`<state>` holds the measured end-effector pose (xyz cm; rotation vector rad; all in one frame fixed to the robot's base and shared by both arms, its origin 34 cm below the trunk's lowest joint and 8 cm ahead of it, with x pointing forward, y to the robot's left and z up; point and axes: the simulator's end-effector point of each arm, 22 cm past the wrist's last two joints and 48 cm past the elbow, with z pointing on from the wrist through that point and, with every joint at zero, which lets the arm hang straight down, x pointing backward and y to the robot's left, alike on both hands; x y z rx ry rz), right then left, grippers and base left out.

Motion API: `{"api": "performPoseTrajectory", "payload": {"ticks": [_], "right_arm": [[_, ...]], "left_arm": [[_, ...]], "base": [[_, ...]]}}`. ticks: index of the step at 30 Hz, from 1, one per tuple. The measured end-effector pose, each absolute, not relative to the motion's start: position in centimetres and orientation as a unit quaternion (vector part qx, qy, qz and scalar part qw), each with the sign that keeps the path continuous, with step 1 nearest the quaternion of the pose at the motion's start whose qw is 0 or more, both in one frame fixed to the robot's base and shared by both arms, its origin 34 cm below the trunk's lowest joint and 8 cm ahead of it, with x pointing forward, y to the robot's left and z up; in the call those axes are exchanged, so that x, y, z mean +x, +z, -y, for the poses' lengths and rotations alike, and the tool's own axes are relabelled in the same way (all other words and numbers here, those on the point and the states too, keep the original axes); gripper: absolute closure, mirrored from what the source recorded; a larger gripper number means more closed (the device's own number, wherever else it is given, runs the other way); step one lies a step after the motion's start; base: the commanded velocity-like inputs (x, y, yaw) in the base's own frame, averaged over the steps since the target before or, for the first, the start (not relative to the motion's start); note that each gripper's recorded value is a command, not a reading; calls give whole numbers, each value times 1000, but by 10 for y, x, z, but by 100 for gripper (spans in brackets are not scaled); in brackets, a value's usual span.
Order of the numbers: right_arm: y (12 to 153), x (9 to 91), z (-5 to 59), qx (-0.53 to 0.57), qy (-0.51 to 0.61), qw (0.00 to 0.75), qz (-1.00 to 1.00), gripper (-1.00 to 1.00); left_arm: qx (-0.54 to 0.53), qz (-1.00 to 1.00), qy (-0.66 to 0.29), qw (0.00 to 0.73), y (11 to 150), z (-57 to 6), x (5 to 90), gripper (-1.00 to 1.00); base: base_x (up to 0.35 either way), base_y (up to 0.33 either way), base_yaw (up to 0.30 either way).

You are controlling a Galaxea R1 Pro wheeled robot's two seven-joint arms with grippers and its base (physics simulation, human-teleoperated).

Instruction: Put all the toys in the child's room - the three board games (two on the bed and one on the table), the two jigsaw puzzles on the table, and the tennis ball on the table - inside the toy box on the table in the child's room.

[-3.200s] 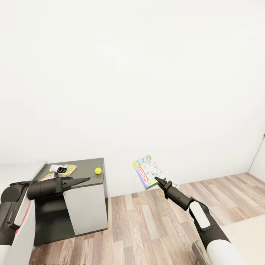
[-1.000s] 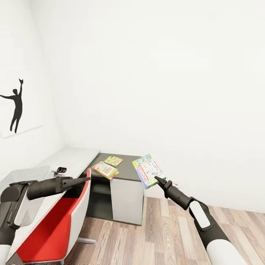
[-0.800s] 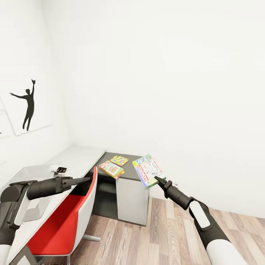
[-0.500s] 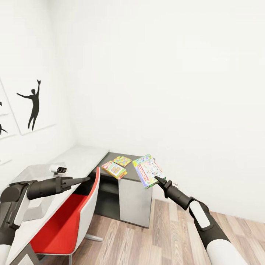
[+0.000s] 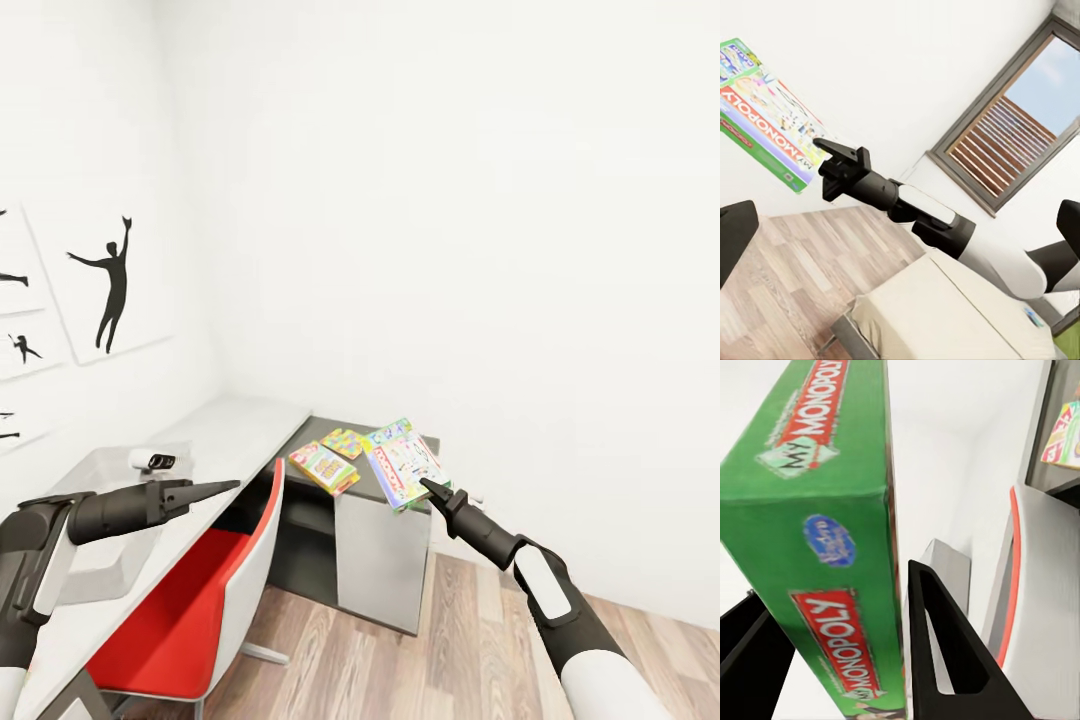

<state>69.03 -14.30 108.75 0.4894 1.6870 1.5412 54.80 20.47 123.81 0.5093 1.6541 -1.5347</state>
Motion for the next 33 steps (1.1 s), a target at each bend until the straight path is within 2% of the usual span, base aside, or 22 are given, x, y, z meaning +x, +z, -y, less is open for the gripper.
{"api": "performPoseTrajectory", "payload": {"ticks": [18,33], "right_arm": [[1086,690,142,191,605,391,-667,100],[1086,690,142,191,605,391,-667,100]], "left_arm": [[203,-654,-606,405,1238,-205,548,-100],[203,-653,-607,404,1238,-204,548,-100]], "base": [[282,-76,290],[138,-1,290]]}}
